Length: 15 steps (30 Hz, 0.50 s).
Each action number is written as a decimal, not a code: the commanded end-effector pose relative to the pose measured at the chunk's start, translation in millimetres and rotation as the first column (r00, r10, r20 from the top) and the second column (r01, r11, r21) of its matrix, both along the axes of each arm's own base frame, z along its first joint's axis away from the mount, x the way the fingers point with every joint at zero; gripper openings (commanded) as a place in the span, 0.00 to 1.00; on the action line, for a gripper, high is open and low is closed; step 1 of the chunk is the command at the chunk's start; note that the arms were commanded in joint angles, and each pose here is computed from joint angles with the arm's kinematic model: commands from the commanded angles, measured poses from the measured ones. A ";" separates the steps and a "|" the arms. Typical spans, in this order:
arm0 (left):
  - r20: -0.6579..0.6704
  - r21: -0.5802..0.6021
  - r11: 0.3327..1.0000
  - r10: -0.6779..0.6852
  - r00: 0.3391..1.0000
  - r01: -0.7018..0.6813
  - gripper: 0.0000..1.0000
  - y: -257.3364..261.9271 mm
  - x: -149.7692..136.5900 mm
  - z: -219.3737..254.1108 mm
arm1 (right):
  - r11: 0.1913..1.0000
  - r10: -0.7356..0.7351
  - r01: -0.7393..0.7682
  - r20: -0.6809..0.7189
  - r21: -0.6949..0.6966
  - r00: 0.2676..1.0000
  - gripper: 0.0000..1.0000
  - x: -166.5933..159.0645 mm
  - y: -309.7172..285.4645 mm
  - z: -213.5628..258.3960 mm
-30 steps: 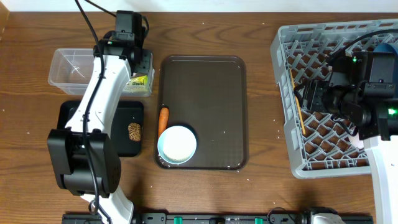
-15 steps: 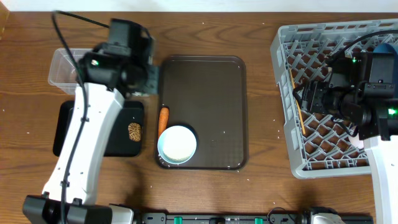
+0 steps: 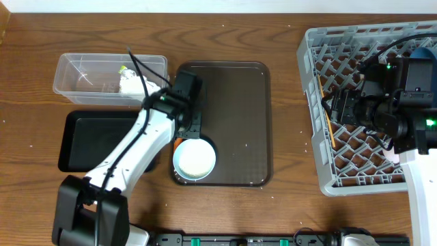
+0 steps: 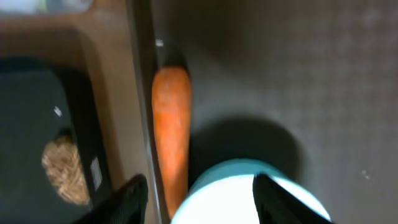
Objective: Sort waste into correct bins and load items into the dishwasher rack
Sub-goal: 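Grasp the carrot with the left gripper and place it on the black tray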
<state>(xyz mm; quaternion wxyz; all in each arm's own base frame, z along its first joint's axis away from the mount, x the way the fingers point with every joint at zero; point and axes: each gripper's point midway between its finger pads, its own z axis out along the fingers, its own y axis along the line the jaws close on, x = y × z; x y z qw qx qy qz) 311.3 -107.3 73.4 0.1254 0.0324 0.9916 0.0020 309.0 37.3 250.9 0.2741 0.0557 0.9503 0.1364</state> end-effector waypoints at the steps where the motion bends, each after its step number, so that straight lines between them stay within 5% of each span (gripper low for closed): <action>1: 0.033 0.039 0.997 0.058 0.998 -0.060 0.55 12.5 1.7 -16.9 | 1.000 0.010 -0.010 0.008 0.002 1.000 0.66 0.7 2.1 3.2; 15: 0.018 0.062 0.996 0.062 0.998 -0.063 0.55 16.6 -0.8 -71.2 | 1.000 0.010 -0.010 0.005 0.002 1.000 0.66 0.1 2.1 2.7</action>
